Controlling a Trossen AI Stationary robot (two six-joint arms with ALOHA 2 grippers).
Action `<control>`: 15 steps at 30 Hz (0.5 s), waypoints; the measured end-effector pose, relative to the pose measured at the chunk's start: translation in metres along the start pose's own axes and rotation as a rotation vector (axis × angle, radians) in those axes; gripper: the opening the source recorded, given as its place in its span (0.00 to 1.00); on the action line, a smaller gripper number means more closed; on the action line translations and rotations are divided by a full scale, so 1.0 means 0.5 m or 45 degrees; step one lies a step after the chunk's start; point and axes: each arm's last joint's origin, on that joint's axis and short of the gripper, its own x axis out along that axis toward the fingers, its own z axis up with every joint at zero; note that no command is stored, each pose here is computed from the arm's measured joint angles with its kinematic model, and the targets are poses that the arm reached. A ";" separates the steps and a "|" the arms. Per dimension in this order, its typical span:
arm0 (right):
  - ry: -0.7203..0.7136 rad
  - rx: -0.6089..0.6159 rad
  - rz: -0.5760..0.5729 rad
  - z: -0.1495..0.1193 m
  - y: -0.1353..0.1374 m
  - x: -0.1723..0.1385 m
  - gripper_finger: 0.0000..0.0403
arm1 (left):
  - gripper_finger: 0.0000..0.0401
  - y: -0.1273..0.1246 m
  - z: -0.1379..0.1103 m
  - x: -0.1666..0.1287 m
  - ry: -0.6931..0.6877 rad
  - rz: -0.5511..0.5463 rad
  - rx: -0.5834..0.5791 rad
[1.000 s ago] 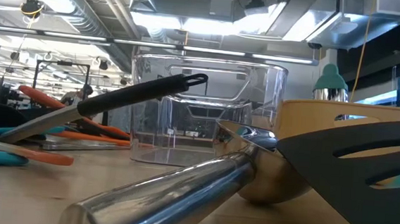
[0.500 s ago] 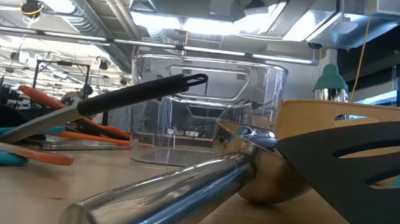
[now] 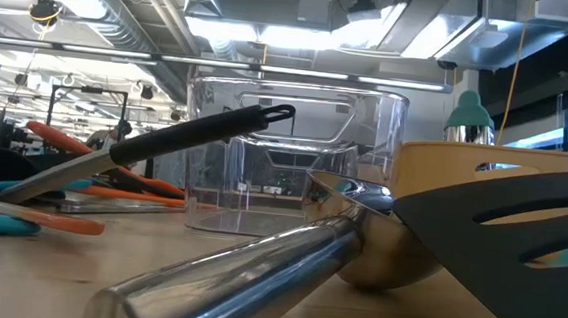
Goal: Pick & Place Kitchen Items
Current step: Put the ice shovel into the green bin
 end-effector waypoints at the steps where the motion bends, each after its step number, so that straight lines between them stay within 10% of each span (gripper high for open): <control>1: -0.005 0.004 -0.033 -0.001 -0.002 0.000 0.50 | 0.07 0.001 -0.009 0.005 0.005 0.032 0.004; 8: -0.013 0.032 -0.249 -0.008 -0.015 -0.001 0.50 | 0.07 0.012 -0.045 0.045 -0.080 0.115 -0.057; 15: -0.015 0.037 -0.303 -0.010 -0.018 -0.002 0.50 | 0.08 0.019 -0.012 0.076 -0.322 -0.149 -0.209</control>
